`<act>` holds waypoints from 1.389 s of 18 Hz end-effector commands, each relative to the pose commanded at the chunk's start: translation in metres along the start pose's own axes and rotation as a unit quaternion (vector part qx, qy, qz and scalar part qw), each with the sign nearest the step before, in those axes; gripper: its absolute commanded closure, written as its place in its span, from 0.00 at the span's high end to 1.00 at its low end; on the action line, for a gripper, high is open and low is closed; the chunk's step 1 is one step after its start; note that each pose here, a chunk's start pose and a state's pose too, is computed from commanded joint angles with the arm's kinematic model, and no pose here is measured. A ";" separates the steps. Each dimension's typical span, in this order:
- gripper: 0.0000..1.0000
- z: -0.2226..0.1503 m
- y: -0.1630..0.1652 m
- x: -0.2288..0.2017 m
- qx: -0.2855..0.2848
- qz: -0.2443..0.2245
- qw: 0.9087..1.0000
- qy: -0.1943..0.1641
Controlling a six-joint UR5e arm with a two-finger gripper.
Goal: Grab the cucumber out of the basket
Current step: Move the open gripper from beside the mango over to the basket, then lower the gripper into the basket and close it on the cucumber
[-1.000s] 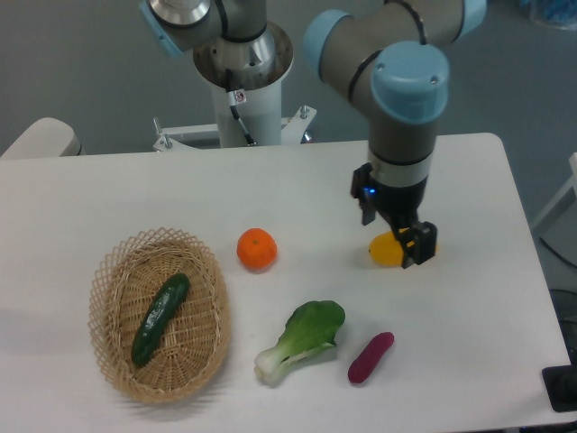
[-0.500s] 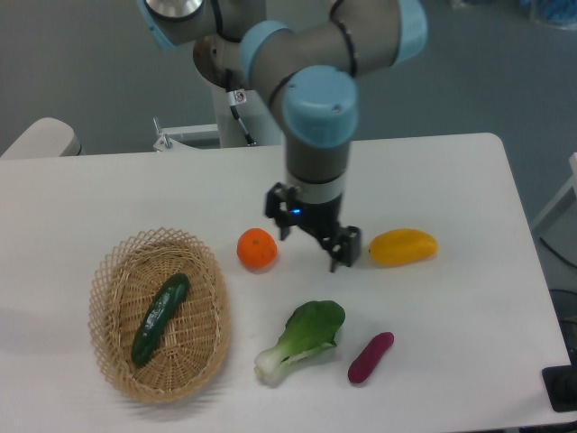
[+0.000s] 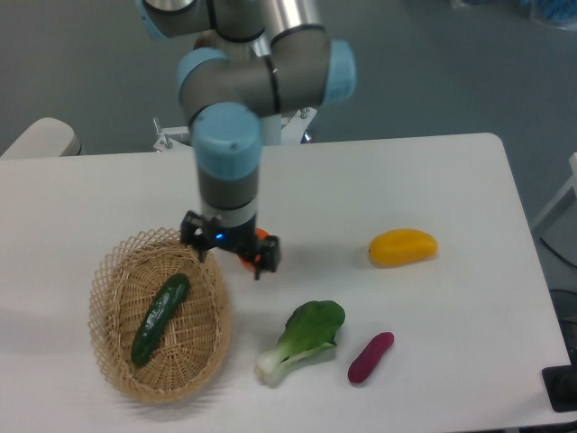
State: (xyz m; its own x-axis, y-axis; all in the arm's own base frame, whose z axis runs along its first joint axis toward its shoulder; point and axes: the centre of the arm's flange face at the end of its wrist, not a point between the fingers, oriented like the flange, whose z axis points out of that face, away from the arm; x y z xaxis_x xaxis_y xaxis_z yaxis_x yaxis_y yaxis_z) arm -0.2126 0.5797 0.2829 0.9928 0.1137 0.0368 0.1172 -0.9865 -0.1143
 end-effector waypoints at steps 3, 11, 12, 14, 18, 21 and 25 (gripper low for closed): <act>1.00 0.015 -0.001 0.018 -0.007 0.015 1.000 0.005; 1.00 0.061 -0.006 0.045 -0.025 0.039 0.999 0.015; 1.00 0.062 -0.006 0.047 -0.026 0.042 0.999 0.015; 1.00 0.065 -0.007 0.047 -0.026 0.044 0.999 0.015; 1.00 0.071 -0.010 0.047 -0.025 0.045 0.999 0.014; 1.00 0.076 -0.014 0.045 -0.027 0.046 0.998 0.015; 1.00 0.082 -0.018 0.043 -0.029 0.046 0.998 0.014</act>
State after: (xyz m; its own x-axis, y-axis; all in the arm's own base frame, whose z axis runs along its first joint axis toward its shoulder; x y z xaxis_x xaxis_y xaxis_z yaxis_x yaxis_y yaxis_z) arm -0.1704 0.6121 0.2051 0.9982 0.0201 0.0563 0.0236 -0.9978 -0.0615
